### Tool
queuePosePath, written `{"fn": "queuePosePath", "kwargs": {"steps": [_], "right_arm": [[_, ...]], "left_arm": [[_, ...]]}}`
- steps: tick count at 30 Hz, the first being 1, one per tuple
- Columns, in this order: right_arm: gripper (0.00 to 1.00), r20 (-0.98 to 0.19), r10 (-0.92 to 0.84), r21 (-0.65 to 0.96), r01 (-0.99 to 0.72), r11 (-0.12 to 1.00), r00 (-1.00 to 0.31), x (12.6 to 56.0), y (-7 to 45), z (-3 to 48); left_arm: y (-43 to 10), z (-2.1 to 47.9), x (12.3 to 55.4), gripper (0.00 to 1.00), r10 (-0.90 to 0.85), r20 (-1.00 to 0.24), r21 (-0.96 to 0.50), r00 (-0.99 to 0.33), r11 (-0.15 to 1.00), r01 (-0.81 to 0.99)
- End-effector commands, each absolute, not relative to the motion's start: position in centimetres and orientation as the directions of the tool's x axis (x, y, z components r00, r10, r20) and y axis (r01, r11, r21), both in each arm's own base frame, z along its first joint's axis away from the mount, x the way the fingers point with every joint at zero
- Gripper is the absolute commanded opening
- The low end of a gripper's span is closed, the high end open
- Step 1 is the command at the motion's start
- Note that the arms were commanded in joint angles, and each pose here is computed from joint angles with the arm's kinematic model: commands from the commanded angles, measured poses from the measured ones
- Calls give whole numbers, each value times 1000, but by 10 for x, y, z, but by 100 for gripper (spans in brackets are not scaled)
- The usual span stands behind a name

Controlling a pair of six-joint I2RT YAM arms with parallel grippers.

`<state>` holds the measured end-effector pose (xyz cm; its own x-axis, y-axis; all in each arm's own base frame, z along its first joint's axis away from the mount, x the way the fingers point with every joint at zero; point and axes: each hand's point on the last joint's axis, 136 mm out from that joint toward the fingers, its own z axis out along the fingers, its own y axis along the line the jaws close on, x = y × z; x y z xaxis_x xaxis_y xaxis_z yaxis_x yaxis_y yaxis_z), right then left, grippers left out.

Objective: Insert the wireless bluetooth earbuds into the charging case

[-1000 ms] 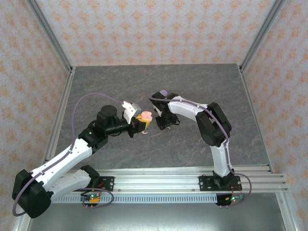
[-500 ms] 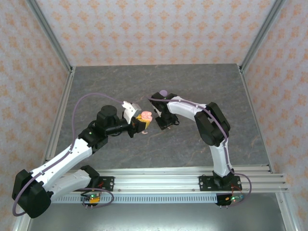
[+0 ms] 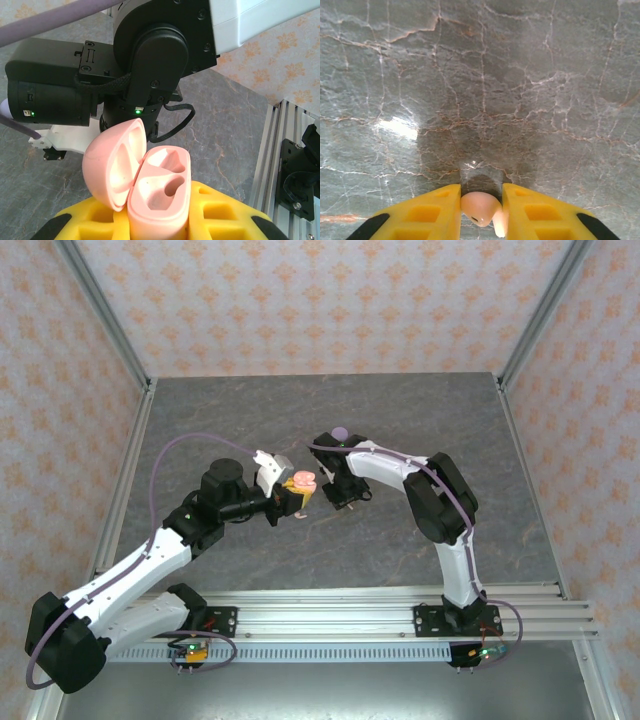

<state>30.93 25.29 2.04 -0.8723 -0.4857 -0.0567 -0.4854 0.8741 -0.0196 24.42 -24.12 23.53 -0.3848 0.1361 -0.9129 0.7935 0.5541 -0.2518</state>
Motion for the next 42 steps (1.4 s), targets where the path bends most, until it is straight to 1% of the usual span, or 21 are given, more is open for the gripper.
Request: {"fn": "queuePosePath", "kwargs": {"steps": [1,3,7,17,21,26,36,42], "right_arm": [[28,-32,-465,-97,-460,882,-885,312,238,12],[28,-27,-465,-97,-461,882,-885,311,237,10],[24,-16,-453,-119,-448,886,-891,310,231,5],[21,-62,-361,-101,-354,930,-930,317,220,11],[21,-100,-293,-55,-289,956,-951,323,212,19],[21,-119,-214,10,-216,976,-970,327,202,25],[21,-136,-113,90,-126,988,-984,328,187,27],[21,-156,-57,152,-81,985,-986,330,184,32]], "left_arm": [[-243,259,245,11,111,-936,-224,-335,547,807],[-243,259,245,11,111,-936,-223,-334,547,807],[-243,259,245,11,111,-935,-225,-336,546,807],[-244,258,247,11,113,-932,-231,-344,549,804],[-245,253,252,11,127,-923,-233,-362,562,793],[-247,241,263,11,132,-905,-258,-405,587,768],[-257,208,291,11,92,-863,-332,-497,639,694],[-264,195,301,11,71,-859,-348,-507,645,680]]}}
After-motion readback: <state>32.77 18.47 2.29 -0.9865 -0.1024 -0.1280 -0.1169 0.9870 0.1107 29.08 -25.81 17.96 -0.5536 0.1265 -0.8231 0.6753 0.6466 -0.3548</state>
